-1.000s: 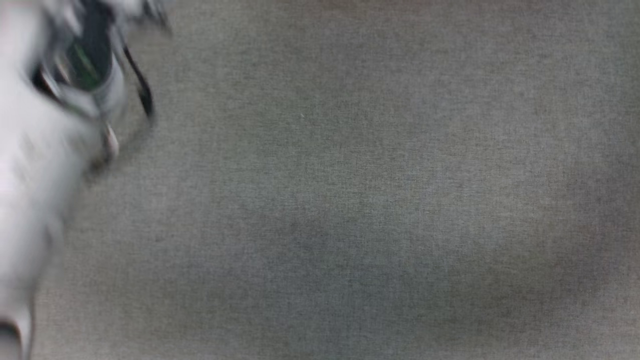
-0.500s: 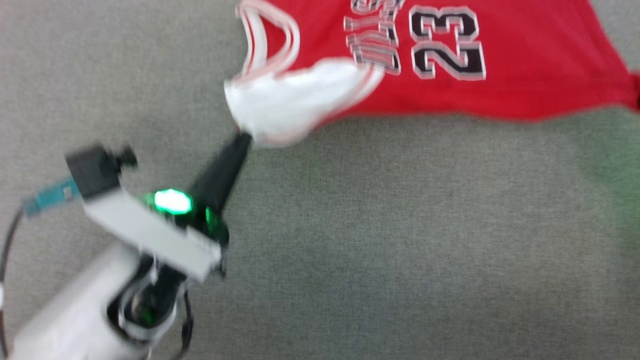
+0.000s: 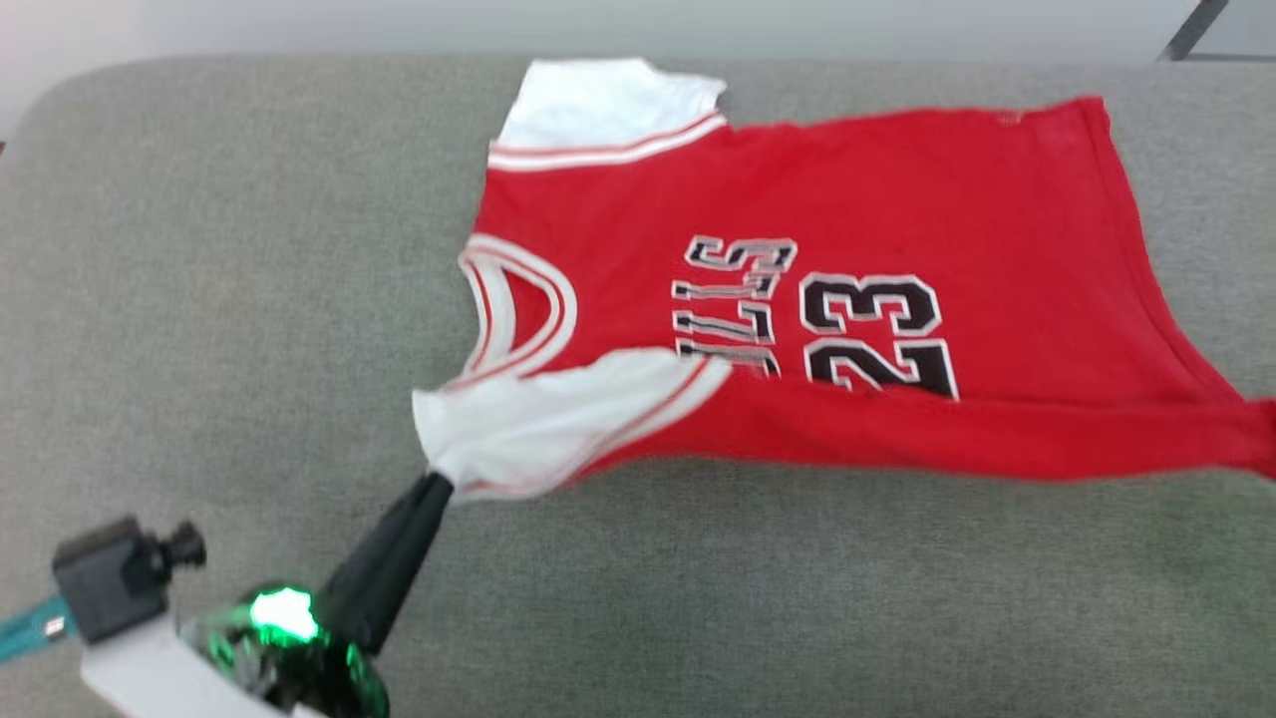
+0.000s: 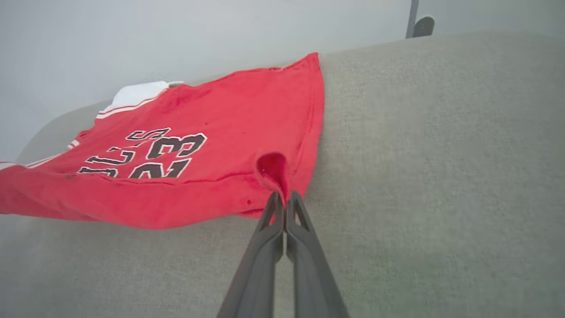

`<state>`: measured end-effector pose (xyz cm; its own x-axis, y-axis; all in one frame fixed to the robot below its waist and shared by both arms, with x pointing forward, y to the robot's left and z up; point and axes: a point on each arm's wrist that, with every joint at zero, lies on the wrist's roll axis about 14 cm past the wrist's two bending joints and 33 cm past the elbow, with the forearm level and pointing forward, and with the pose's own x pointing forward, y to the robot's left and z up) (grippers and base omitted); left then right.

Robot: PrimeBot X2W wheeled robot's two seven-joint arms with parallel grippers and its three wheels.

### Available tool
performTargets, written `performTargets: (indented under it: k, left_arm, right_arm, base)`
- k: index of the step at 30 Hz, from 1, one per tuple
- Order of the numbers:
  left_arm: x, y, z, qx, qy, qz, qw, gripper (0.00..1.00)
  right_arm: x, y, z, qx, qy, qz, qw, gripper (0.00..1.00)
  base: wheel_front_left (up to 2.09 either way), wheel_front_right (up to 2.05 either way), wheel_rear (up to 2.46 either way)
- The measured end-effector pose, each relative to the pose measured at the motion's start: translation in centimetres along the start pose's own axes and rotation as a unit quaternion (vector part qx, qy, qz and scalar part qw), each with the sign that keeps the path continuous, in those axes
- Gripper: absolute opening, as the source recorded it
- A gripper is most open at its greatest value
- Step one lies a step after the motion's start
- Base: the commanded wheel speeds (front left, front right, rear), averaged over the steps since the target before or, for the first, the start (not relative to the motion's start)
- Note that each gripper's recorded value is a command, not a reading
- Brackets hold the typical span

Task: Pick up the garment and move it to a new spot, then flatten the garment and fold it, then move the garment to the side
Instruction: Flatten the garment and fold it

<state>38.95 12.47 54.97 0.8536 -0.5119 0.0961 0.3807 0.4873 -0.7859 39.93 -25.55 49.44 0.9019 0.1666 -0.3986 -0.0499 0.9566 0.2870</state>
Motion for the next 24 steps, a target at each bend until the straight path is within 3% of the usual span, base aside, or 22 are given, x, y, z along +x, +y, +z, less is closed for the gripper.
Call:
performTargets:
  k: [8, 17, 24]
  left_arm:
    - [-0.8, -0.5, -0.4, 0.005, 0.002, -0.002, 1.0, 0.0]
    - [4.2, 1.4, 0.8, 0.048, 0.0, -0.012, 0.999, 0.0]
    - [6.1, 6.1, 0.1, 0.075, 0.018, 0.035, 0.996, 0.0]
  right_arm:
    - [-1.7, -0.3, 0.7, 0.017, -0.005, -0.015, 1.0, 0.0]
    - [3.4, 0.2, 1.9, 0.014, 0.012, 0.008, 1.0, 0.0]
    - [6.6, -1.6, -0.5, 0.022, 0.051, -0.014, 0.998, 0.0]
  base:
    - [0.0, 0.0, 0.0]
    - [0.0, 0.0, 0.0]
    - [0.0, 0.0, 0.0]
